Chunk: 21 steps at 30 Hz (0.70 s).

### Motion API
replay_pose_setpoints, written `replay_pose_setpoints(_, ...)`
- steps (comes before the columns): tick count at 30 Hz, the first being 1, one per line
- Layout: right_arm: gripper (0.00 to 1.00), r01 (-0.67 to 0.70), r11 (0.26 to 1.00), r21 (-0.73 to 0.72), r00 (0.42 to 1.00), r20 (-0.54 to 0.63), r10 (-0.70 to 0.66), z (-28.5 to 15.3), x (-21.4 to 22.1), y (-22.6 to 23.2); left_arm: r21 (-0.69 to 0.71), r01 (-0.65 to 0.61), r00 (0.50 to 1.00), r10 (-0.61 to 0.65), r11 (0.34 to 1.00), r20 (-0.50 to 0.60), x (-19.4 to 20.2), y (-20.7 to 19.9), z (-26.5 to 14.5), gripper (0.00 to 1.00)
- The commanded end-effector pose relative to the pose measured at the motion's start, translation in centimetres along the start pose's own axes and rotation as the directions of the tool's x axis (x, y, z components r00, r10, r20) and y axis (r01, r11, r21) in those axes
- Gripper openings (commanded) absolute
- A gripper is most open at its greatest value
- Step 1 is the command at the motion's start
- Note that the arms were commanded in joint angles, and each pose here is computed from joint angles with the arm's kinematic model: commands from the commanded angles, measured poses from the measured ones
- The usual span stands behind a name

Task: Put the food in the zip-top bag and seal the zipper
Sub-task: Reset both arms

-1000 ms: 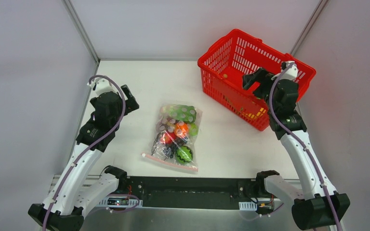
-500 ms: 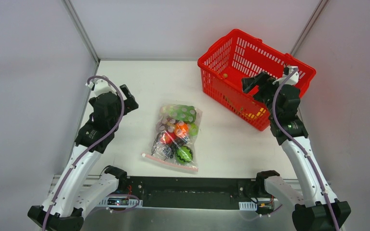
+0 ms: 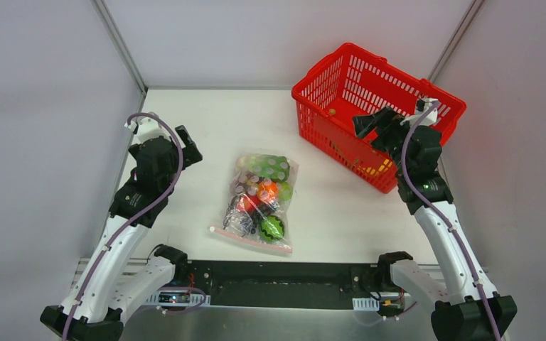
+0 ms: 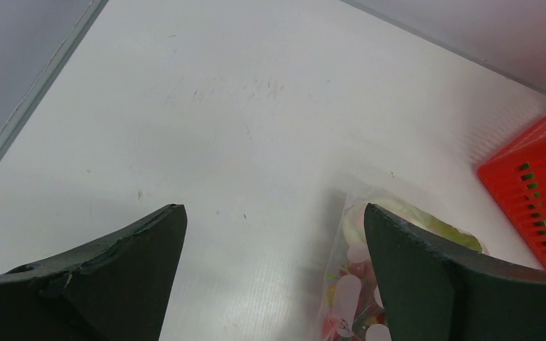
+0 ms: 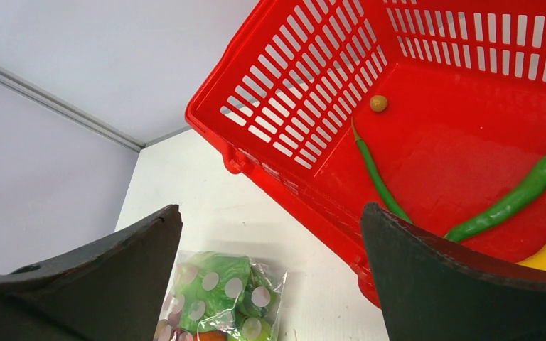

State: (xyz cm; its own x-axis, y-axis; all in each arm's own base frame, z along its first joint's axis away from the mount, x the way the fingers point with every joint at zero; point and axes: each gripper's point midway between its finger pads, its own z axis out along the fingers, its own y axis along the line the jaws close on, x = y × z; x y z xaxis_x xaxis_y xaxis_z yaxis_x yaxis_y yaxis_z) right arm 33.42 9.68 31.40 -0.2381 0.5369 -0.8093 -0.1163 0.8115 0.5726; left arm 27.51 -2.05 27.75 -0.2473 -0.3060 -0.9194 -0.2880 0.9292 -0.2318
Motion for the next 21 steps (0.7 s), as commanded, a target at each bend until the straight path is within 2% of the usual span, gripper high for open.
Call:
replay_pose_setpoints(1,1.0,-0.015,0.999,-0.043,0.999,0.04,0.016,0.04,-1.22,1.08,-0.012,0.007,0.999,-0.006,1.0,0.048,-1.86,0.34,-0.55,0.99)
replay_pose_setpoints(21,1.0,-0.023,0.998,-0.059,0.999,0.04,0.025,-0.2,-1.31,1.46,0.01,-0.001,0.998,0.0,1.0,0.061,-2.2,0.15,-0.89,0.99)
